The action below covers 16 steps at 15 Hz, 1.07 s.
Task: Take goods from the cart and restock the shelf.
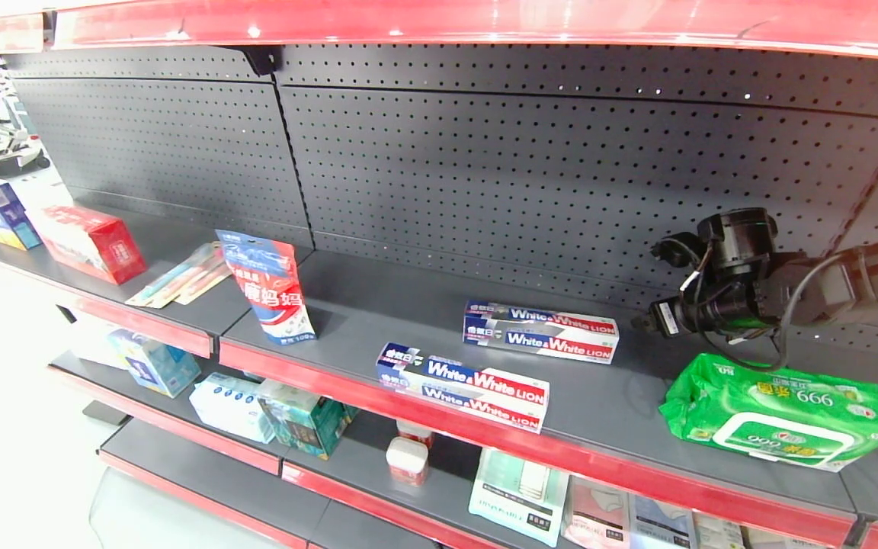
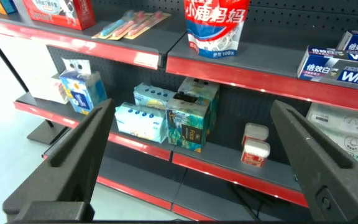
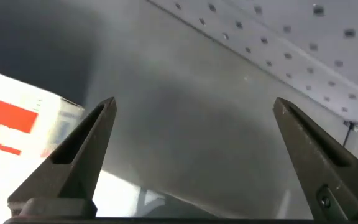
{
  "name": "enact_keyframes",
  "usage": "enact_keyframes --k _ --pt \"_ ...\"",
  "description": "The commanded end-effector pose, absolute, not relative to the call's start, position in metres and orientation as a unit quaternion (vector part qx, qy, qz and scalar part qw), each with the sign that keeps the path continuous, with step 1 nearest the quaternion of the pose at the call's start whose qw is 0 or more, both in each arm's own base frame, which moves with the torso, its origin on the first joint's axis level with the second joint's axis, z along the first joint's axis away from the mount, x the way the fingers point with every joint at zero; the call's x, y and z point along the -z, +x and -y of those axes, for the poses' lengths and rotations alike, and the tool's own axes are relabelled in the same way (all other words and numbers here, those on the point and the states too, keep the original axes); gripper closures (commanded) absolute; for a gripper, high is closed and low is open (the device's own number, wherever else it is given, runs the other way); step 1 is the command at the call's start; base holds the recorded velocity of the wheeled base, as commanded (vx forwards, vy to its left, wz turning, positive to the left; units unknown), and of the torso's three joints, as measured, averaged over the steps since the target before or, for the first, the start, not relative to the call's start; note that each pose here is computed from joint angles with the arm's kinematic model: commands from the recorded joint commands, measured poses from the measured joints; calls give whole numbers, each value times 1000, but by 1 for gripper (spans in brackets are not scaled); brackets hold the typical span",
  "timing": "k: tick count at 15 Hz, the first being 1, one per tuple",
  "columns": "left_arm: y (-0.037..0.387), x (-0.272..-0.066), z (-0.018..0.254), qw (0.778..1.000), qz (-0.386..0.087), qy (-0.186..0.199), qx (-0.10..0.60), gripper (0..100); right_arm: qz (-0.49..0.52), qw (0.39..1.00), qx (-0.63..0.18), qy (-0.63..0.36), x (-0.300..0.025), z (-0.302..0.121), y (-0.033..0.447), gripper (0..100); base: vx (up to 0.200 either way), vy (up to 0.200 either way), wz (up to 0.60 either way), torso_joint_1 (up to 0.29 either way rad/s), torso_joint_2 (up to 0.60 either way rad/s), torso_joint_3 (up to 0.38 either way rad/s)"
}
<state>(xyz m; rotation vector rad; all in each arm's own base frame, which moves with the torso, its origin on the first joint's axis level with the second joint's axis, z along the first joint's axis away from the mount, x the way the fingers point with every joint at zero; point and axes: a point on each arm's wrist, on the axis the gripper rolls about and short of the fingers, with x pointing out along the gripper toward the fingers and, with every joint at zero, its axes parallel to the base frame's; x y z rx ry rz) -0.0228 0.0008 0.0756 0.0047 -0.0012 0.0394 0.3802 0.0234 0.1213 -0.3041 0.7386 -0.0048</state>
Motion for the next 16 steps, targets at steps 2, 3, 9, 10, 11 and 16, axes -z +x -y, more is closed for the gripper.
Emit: enact_keyframes --k 2,3,9,10,11,16 --pt "-23 -76 -1 1000 1 2 -20 0 -367 916 -1 -162 -117 -21 379 0 0 0 0 0 0 0" --pt "-23 -76 -1 1000 1 2 -20 0 -367 916 -4 -163 -117 -22 378 0 0 0 0 0 0 0" --pt "-23 -76 -1 1000 1 2 -20 0 -370 914 -25 -165 -113 -38 375 0 0 0 0 0 0 0" --pt "-23 -76 -1 1000 1 2 -20 0 -369 914 -29 -165 -113 -41 375 0 0 0 0 0 0 0" --pt "-23 -76 -1 1000 1 2 -21 0 -368 915 -32 -165 -113 -44 376 0 0 0 0 0 0 0" --pt "-23 -76 -1 1000 1 2 -21 0 -366 916 -41 -160 -112 -53 375 0 0 0 0 0 0 0"
